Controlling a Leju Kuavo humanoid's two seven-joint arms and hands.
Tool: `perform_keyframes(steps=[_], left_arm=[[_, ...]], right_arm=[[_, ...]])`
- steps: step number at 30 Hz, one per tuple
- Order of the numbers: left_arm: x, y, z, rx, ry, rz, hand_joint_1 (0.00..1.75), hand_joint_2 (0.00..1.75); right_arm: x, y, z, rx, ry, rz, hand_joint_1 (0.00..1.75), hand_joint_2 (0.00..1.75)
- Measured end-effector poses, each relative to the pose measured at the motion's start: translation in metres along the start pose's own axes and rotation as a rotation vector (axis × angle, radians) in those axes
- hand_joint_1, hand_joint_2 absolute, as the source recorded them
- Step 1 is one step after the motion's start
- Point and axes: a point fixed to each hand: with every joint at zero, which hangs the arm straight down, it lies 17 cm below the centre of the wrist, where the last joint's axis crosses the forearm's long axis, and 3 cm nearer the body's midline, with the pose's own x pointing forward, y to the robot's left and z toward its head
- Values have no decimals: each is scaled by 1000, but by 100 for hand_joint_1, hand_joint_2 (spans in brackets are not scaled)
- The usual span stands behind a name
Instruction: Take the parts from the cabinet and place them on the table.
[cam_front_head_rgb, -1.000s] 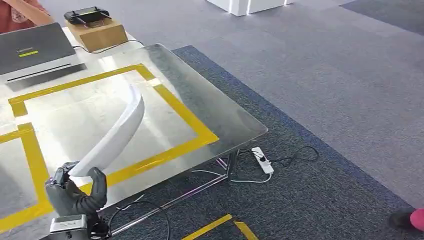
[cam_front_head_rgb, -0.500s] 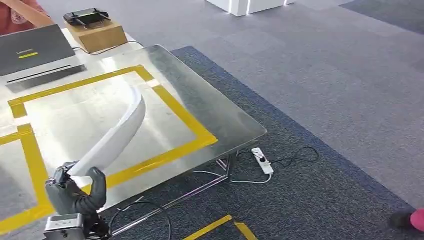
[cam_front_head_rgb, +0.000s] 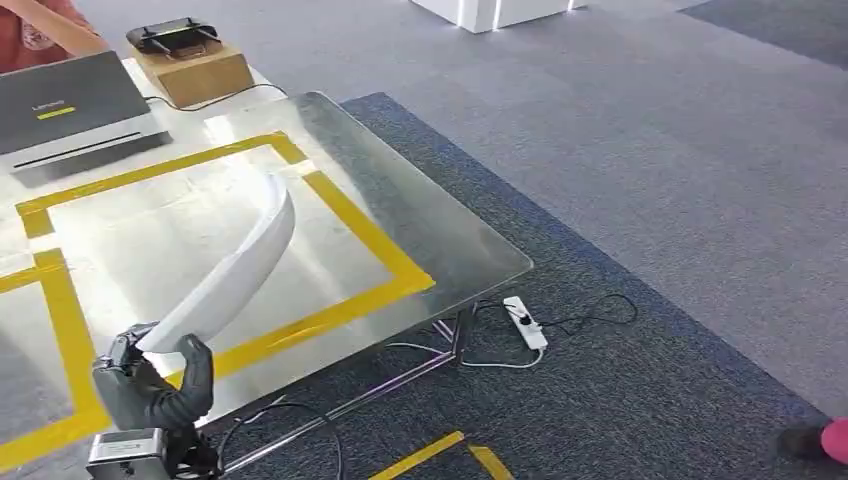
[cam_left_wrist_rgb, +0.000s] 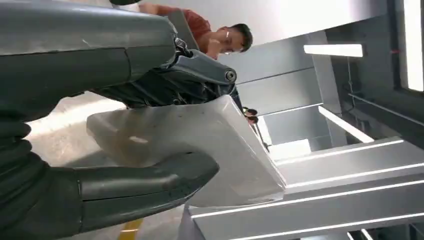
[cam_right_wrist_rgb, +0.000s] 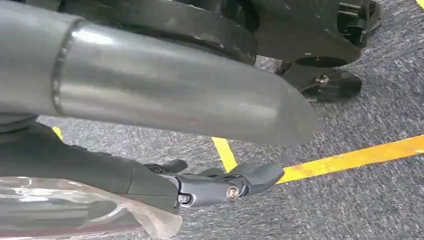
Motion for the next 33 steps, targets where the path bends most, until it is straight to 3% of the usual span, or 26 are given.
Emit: perform_keyframes(steps=[33], left_arm=[[-1, 3, 1, 4, -7, -27, 175, 175]], right_arm=[[0, 1, 0, 1, -4, 13, 0, 0]])
